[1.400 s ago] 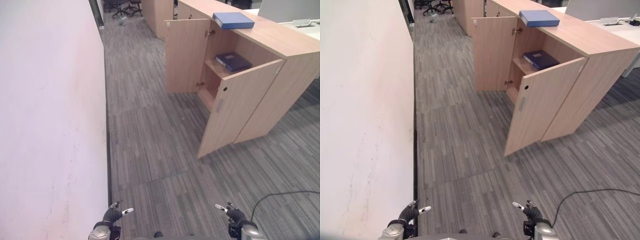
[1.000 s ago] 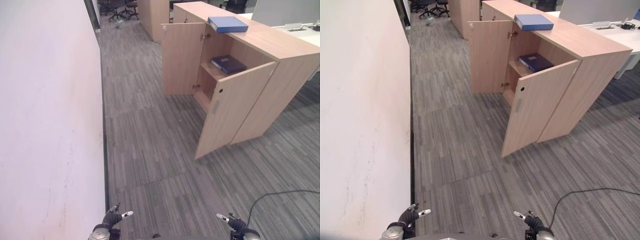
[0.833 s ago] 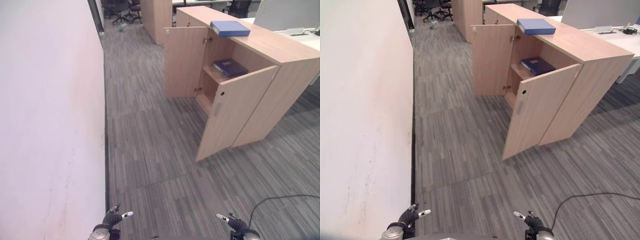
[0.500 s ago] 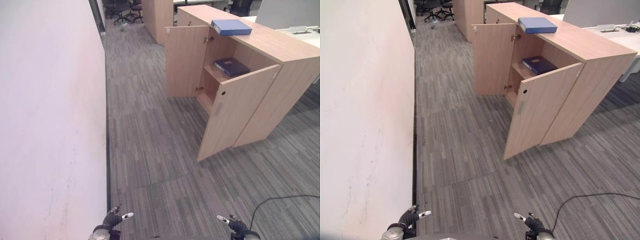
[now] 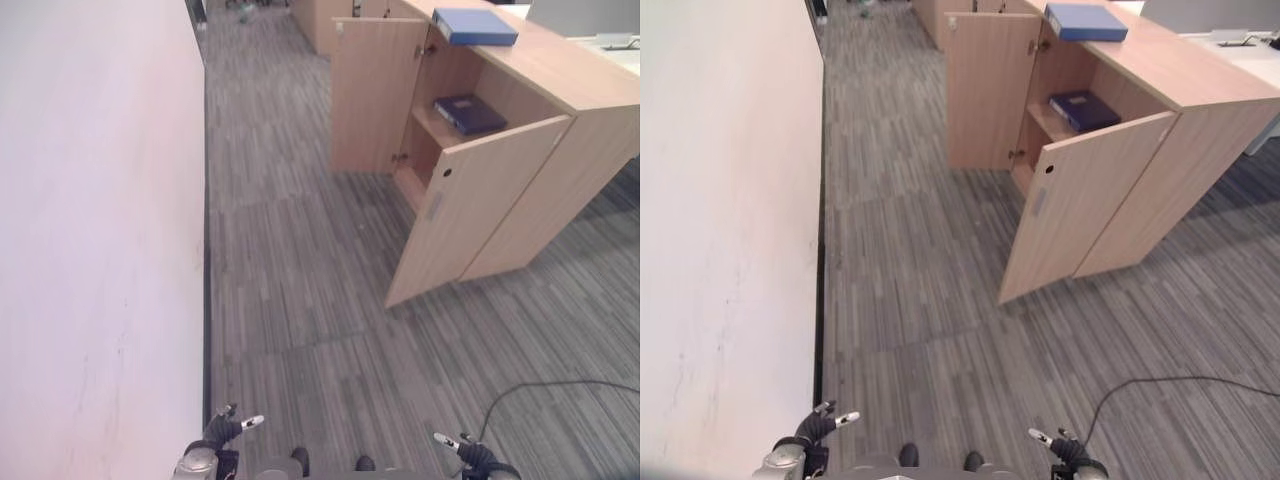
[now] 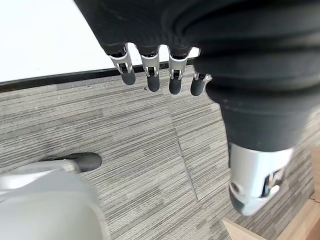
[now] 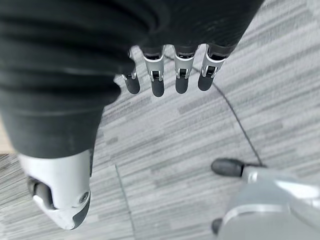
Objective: Put the empty folder in the office cabinet
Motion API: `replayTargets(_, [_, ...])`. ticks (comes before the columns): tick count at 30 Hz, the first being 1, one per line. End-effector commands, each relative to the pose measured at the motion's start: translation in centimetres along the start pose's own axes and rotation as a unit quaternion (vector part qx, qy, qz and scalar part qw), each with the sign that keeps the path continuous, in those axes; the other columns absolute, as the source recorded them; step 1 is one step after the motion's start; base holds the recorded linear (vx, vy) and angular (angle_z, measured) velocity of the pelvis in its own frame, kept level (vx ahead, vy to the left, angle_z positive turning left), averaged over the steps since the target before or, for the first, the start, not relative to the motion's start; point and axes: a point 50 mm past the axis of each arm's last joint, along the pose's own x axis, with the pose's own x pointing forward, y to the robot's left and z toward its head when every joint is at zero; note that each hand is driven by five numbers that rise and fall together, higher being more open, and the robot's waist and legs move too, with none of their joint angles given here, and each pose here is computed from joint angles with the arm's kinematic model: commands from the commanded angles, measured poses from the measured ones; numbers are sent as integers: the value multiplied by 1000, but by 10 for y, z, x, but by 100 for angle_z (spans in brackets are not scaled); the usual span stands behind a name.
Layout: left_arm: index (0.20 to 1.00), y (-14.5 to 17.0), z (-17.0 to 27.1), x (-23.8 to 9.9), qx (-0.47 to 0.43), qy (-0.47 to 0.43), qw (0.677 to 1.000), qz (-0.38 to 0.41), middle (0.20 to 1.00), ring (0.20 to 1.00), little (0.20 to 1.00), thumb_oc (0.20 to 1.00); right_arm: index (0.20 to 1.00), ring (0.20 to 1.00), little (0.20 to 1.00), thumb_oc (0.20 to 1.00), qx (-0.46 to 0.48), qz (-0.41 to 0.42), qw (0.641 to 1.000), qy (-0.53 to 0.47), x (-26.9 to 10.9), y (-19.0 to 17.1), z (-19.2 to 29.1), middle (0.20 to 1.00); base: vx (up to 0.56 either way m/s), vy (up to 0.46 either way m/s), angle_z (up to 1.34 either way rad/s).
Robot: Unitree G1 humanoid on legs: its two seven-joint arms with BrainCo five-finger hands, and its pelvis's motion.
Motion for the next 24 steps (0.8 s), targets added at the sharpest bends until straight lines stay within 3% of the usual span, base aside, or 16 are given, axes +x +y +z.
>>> replayTargets(1, [1000,3,14,2,-2,-31,1000,5,1000,1000,1000,1000,1000,1000,1000,1000,-6,-34,999,-11,-2,-25,7,1000,177,26,-3])
replayTargets(6, [1000,5,7,0,-19,-24,999,12,1000,1000,1000,1000,1000,1000,1000,1000,-15,-40,999,-7,-1,-25,8,1000,490,111,7])
replayTargets(15, [1000,14,-17,-5,-25,21,999,30,1000,1000,1000,1000,1000,1000,1000,1000,-24,-24,999,2,0,-14,3,1000,297,202,-63])
replayTargets(24, [1000,30,20,0,13,-39,999,35,1000,1000,1000,1000,1000,1000,1000,1000,57,-44,997,-42,3,-15,29,1000,285,355,-19])
